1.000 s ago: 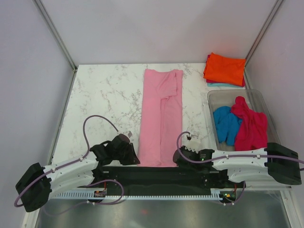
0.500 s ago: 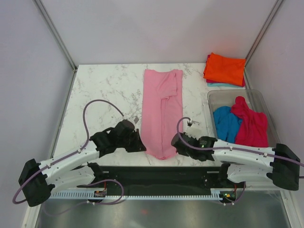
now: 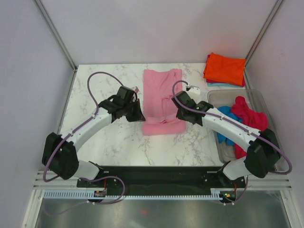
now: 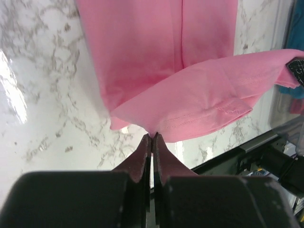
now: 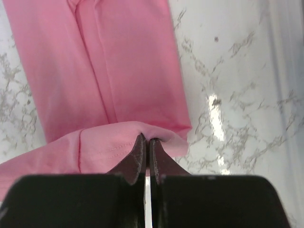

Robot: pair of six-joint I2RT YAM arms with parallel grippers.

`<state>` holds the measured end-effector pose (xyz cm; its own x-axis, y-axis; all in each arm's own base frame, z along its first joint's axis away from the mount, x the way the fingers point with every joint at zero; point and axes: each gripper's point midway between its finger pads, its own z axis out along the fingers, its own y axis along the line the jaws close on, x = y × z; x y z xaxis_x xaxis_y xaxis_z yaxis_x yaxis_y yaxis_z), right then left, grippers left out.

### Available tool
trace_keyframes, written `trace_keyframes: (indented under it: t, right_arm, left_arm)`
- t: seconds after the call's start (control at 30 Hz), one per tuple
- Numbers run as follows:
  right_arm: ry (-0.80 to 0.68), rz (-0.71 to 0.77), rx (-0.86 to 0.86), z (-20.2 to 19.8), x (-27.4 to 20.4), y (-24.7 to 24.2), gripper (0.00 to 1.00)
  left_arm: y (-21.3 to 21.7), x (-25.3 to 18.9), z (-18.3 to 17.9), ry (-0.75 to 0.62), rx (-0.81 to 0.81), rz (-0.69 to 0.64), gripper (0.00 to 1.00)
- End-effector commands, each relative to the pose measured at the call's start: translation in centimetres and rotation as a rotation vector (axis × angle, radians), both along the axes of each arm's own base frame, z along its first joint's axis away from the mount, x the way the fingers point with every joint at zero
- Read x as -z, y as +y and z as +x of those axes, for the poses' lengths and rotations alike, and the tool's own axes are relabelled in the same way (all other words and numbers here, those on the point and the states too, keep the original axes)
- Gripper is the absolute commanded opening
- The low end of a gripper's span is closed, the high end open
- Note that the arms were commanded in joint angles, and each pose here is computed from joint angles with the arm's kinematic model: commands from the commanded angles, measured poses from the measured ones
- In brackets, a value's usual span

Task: Fold and stack the t-shirts
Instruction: Fold the tshirt

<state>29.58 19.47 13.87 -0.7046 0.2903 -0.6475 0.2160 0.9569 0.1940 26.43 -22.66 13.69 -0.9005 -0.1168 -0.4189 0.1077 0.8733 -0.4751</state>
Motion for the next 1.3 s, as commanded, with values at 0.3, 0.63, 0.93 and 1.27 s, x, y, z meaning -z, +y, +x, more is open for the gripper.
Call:
trace_keyframes:
  t: [0.3,0.63,0.93,1.27]
  right_arm:
    - [-0.016,-0.047,-0.051,9.7,-0.9,-0.4,0.0]
    - [0.036,-0.026,-0.053,13.6,2.3,-0.5,0.0]
    - [0.09,0.03,-0.032,17.8,5.1,-1.4,0.28]
    - [-0.001,0.101,-0.026,20.2,-2.1,-5.5,0.76]
  left_arm:
    - [0.4,-1.0,11.4,-0.073,0.051,0.029,0.02]
    - [-0.2,2.2,15.7,-0.01,0.063,0.043,0.02]
    - [1.1,6.4,18.5,0.088,0.06,0.045,0.29]
    - [5.9,-0.2,23.4,0.021,-0.015,-0.01,0.66]
